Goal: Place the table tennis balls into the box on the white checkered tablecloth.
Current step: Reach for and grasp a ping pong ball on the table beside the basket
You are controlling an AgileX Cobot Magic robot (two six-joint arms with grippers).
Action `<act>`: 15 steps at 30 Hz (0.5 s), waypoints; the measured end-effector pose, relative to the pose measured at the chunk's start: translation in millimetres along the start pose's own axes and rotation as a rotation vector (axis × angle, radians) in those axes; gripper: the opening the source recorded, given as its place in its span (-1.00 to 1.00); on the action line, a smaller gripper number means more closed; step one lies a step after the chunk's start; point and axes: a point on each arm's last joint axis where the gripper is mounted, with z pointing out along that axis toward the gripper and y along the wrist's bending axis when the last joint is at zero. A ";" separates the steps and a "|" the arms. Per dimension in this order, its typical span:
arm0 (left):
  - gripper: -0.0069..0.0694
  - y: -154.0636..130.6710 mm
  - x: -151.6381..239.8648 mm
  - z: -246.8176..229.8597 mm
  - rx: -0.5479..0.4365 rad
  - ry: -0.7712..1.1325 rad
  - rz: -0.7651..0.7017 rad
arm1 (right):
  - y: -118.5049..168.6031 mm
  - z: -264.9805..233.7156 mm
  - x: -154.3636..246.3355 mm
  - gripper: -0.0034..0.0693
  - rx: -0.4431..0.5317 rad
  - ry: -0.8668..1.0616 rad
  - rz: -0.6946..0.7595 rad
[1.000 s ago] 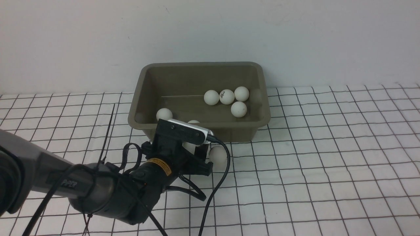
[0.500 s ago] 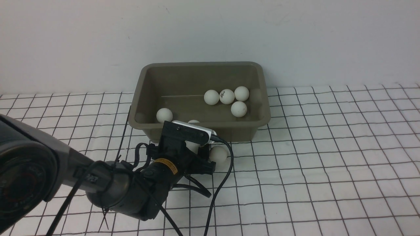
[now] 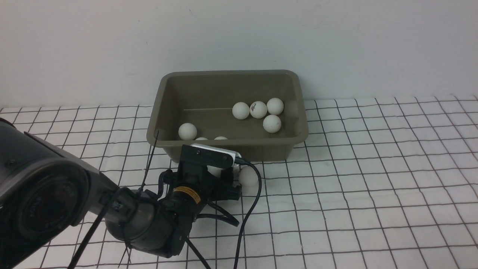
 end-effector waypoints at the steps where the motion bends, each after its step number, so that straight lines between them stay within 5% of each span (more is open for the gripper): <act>1: 0.29 0.6 -0.1 0.1 -0.004 -0.001 -0.003 | 0.0 0.0 0.0 0.34 0.000 0.000 0.000; 4: 0.09 1.1 -0.6 0.1 -0.007 -0.006 -0.005 | 0.0 0.0 0.0 0.34 0.000 0.000 0.000; 15: 0.10 2.1 -0.1 -3.2 -0.009 -0.006 0.027 | 0.0 0.0 0.0 0.34 0.000 0.000 0.000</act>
